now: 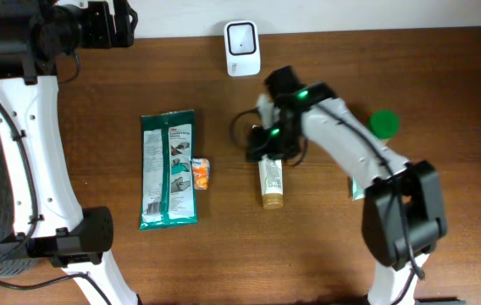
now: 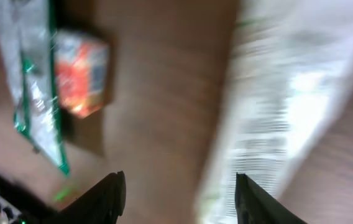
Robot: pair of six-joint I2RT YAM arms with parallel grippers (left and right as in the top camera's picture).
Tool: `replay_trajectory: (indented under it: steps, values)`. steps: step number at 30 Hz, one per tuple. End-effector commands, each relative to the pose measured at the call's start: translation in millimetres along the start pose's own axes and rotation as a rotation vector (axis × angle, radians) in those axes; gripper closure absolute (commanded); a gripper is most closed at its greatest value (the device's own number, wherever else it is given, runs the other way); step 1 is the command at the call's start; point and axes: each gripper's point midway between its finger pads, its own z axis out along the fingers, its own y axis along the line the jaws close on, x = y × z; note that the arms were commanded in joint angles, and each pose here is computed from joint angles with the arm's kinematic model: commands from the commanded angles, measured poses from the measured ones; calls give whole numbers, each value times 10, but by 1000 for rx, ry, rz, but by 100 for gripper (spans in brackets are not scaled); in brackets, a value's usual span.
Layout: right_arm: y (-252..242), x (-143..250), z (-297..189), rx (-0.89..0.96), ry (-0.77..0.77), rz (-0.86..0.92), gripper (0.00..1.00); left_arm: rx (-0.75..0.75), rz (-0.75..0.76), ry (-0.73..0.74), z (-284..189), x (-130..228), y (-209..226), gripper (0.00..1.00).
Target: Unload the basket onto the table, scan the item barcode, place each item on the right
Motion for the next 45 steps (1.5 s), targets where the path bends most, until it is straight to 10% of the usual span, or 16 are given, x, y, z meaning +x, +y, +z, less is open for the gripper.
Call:
replay_trajectory:
  steps: [1,23,45]
  values:
    - [405,208,139,-2,40,-49,47,9,26,-38,-151,-79,-56,1]
    - [-390,911,432,261,235,145,43,9,26,-38,-151,-79,-56,1]
    - [-1576,-542,-131,274,-318,171,44,8,24,-38,-153,-79,-47,1]
